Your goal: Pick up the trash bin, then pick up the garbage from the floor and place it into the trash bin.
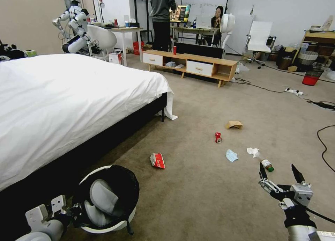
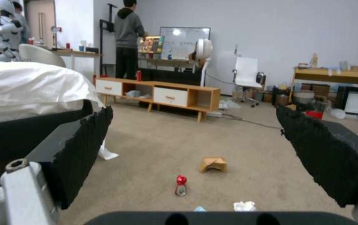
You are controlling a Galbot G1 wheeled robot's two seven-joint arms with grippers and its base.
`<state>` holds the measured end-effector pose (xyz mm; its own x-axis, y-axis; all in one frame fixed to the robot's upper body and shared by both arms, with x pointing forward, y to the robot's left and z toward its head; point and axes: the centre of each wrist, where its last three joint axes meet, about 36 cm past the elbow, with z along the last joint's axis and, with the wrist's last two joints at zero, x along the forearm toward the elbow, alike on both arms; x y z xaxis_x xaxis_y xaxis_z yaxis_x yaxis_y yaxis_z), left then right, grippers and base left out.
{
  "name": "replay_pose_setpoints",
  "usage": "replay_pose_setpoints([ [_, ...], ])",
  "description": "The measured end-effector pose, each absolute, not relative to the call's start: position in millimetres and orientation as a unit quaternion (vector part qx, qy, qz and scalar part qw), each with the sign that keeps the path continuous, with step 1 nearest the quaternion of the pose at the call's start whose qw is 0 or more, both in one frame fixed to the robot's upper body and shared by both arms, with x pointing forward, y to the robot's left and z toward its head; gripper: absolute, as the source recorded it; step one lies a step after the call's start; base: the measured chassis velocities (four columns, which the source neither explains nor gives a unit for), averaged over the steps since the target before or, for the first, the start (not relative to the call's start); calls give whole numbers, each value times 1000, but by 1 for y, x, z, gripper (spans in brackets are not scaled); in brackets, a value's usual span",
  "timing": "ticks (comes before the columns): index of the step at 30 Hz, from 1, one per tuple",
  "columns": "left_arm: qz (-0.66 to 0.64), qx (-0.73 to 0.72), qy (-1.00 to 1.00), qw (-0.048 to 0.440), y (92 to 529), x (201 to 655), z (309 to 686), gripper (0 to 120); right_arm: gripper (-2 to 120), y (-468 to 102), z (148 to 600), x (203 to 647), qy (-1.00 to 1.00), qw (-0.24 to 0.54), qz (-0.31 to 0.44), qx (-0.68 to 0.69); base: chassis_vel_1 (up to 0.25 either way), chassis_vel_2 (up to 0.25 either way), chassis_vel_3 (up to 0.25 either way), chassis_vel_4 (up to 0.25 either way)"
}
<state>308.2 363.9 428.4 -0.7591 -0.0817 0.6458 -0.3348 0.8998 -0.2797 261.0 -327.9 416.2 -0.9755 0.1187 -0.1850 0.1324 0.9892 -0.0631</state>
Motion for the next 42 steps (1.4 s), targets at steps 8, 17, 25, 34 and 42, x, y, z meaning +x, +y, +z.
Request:
replay_pose_setpoints([
  [8,193,114,-918,327,365,309,429,1,100,-330,414,261,993,90,-40,61,0,0,0,0],
  [17,193,115,-918,327,365,309,428,1,100,-330,413,261,993,91,-41,60,0,0,0,0],
  [25,193,115,-918,327,366,309,429,1,100,-330,412,261,993,91,-41,59,0,0,0,0],
  [34,193,114,-918,327,366,308,429,1,100,-330,412,261,993,93,-43,56,-34,44,34,-27],
  [42,193,114,-918,326,366,308,429,1,100,-331,412,261,993,93,-43,55,-56,51,41,-64],
])
